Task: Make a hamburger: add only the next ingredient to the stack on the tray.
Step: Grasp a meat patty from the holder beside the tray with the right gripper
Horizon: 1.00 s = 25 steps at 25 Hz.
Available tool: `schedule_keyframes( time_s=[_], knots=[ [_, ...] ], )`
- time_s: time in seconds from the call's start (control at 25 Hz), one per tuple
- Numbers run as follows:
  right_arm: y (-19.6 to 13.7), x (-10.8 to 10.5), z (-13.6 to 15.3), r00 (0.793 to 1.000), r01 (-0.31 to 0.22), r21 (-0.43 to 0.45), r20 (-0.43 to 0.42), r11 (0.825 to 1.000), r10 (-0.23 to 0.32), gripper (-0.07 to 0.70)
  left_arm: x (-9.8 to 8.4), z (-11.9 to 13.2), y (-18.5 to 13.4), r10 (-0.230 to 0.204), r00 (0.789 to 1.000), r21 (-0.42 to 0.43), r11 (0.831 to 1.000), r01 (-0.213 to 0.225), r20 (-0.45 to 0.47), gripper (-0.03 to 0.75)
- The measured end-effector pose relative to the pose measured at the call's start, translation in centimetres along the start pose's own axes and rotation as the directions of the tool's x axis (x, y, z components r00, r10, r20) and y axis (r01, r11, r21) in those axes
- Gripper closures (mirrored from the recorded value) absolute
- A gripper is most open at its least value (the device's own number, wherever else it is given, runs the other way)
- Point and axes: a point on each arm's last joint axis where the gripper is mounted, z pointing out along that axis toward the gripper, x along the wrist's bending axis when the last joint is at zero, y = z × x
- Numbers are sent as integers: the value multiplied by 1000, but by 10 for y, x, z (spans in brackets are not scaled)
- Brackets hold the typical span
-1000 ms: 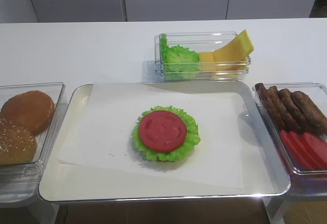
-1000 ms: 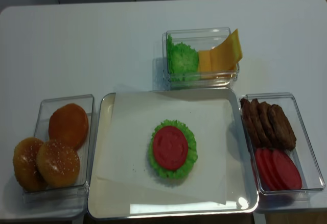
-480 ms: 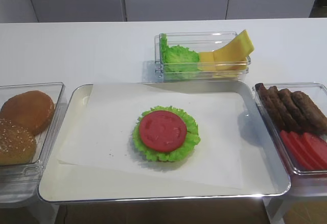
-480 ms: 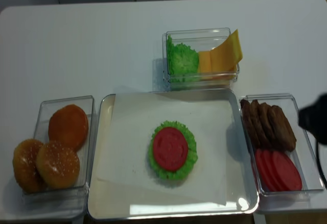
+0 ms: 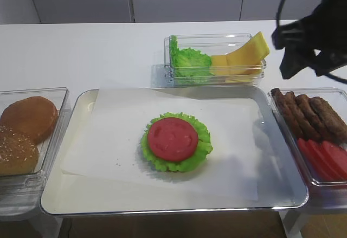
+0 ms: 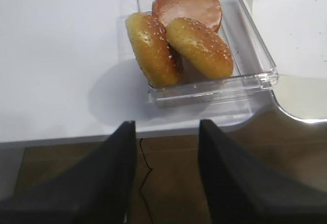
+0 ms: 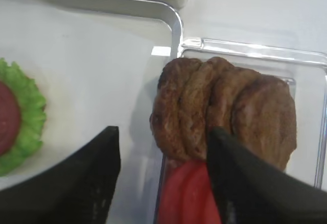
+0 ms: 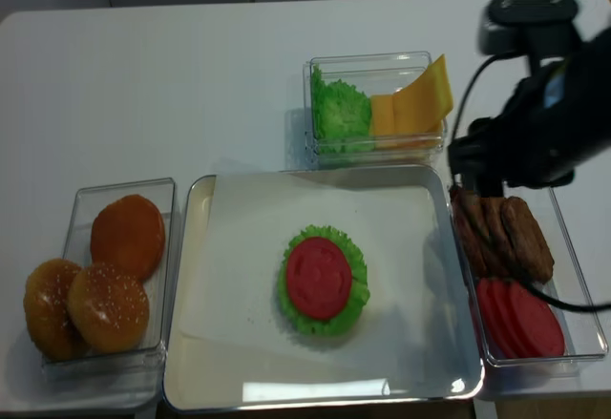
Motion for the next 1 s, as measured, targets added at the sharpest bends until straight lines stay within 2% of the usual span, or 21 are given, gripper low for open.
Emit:
schedule_keyframes(
  time_s=[0.12,0.36,0.6,0.88,1.0],
  knots=[
    [5,9,28,998,34,67,56,997,-38,208,0,0,0,0,1000,0,1000,0,0,413],
    [9,13,62,993,53,137,102,989,-67,251,0,0,0,0,1000,0,1000,0,0,413],
    [12,14,69,993,57,124,101,991,-69,302,0,0,0,0,1000,0,1000,0,0,413],
    [12,14,74,991,61,138,106,989,-76,319,0,0,0,0,1000,0,1000,0,0,413],
    [12,13,74,991,61,137,109,989,-76,363,0,0,0,0,1000,0,1000,0,0,413]
  ],
)
